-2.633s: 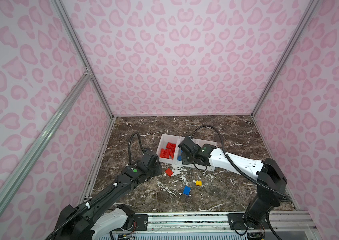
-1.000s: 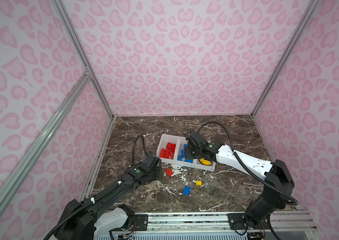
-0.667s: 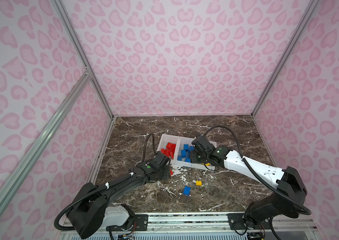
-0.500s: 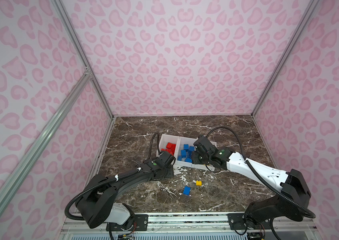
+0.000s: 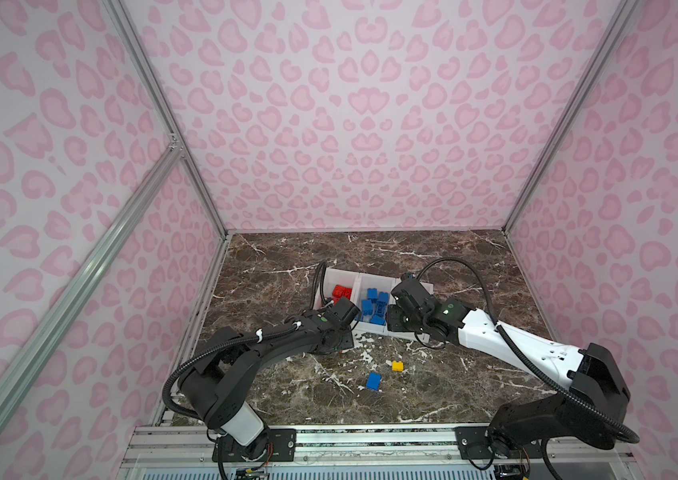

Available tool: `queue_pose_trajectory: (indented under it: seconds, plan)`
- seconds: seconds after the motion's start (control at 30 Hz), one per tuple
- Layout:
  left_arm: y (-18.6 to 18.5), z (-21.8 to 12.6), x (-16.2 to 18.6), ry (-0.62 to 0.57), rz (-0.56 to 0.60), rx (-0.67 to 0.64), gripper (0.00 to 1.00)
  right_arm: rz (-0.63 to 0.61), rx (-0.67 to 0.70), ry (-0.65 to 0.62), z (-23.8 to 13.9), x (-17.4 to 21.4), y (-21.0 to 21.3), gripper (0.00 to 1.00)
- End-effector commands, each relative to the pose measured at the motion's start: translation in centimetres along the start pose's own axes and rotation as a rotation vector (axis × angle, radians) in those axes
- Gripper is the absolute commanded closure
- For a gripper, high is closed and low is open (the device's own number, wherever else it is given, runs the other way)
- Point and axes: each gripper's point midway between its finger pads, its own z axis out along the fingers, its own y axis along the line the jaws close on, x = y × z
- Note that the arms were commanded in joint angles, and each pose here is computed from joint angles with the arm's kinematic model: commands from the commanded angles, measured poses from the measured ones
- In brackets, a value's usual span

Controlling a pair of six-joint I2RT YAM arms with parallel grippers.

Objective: Sort the legos into containers by color
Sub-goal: 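Grasp the remaining red brick with the left gripper while the right gripper withdraws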

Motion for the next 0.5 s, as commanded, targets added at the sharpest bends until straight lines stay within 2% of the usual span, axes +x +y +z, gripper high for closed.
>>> queue_pose_trajectory:
  seconds: [0.0, 0.23, 0.47]
  plan:
    - [-0.15, 0.11, -0.56, -0.02, -0.017, -0.01, 0.34, 0.006, 0.002, -0.012, -0.03, -0.15, -0.06, 0.42]
    - [0.28, 0.48, -0.25, -0.014, -0.012, -0.025, 0.34, 0.008, 0.005, -0.009, 0.08, -0.05, -0.24, 0.42]
    - [0.22, 0.83, 0.0, -0.007, -0.006, -0.019, 0.39, 0.01, 0.003, -0.003, 0.24, 0.08, -0.25, 0.42]
